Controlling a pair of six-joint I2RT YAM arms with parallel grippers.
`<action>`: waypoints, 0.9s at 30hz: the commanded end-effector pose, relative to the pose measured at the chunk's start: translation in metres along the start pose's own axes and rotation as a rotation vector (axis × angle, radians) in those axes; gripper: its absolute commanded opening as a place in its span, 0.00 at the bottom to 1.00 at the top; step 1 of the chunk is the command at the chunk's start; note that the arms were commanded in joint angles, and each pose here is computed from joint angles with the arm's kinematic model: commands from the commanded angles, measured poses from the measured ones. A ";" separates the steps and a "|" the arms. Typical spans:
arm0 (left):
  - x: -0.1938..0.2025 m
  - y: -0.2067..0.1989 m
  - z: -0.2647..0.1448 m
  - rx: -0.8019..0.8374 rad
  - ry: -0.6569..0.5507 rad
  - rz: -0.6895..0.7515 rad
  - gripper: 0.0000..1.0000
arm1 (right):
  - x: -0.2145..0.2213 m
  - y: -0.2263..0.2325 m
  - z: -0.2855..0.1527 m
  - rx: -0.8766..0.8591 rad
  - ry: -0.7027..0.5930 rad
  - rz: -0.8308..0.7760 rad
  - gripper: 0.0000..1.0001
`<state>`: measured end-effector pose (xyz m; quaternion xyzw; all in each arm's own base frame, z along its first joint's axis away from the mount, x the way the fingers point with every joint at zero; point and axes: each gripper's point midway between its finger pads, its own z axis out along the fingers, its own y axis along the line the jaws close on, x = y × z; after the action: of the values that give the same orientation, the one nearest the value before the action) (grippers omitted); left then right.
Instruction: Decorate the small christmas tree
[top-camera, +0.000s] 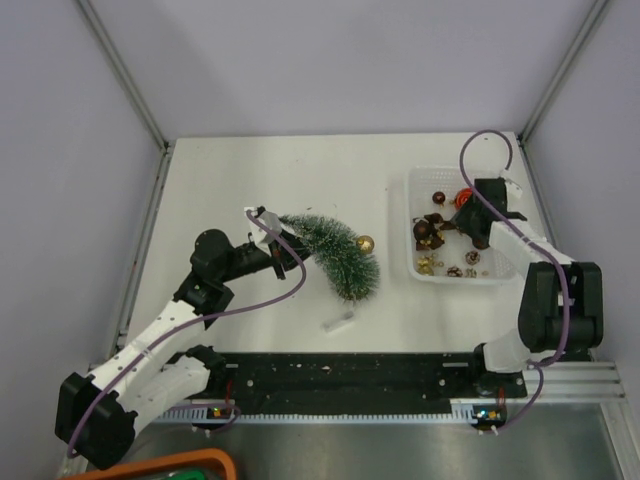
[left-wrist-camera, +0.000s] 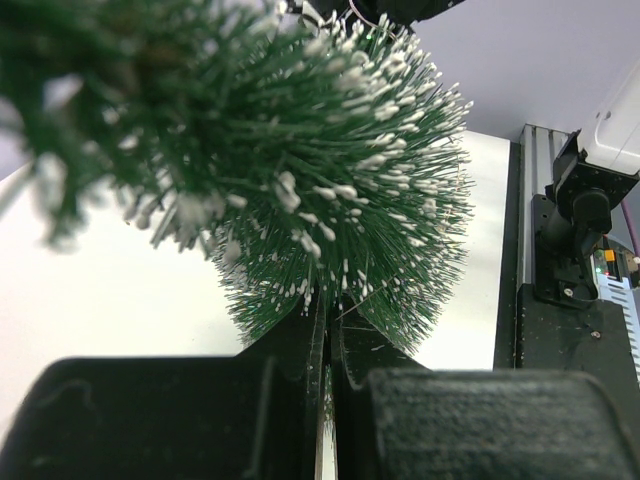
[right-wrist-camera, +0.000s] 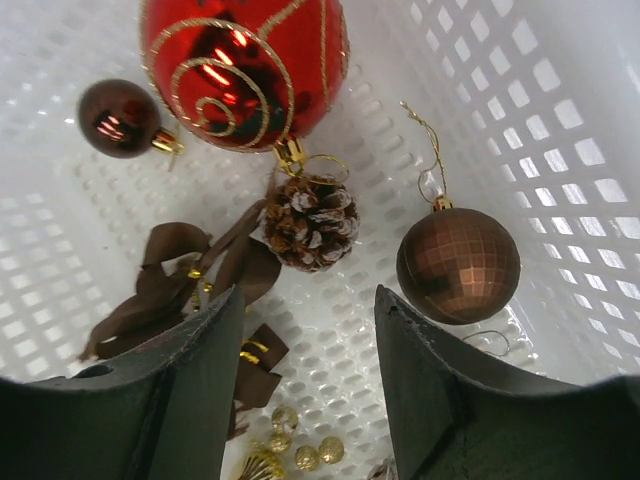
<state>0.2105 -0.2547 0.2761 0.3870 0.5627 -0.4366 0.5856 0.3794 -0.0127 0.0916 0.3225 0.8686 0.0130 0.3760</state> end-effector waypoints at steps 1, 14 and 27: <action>0.006 -0.003 -0.002 0.005 0.013 -0.022 0.00 | -0.002 -0.003 0.018 0.024 -0.033 0.015 0.54; 0.004 -0.004 -0.002 0.009 0.016 -0.025 0.00 | 0.031 -0.007 0.051 0.051 0.069 0.020 0.49; 0.004 -0.002 0.001 0.015 0.022 -0.023 0.00 | 0.001 0.013 -0.023 -0.127 -0.020 0.040 0.33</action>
<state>0.2108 -0.2550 0.2753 0.3861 0.5645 -0.4377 0.5837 0.3723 -0.0002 0.0608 0.3289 0.8763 0.0447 0.3493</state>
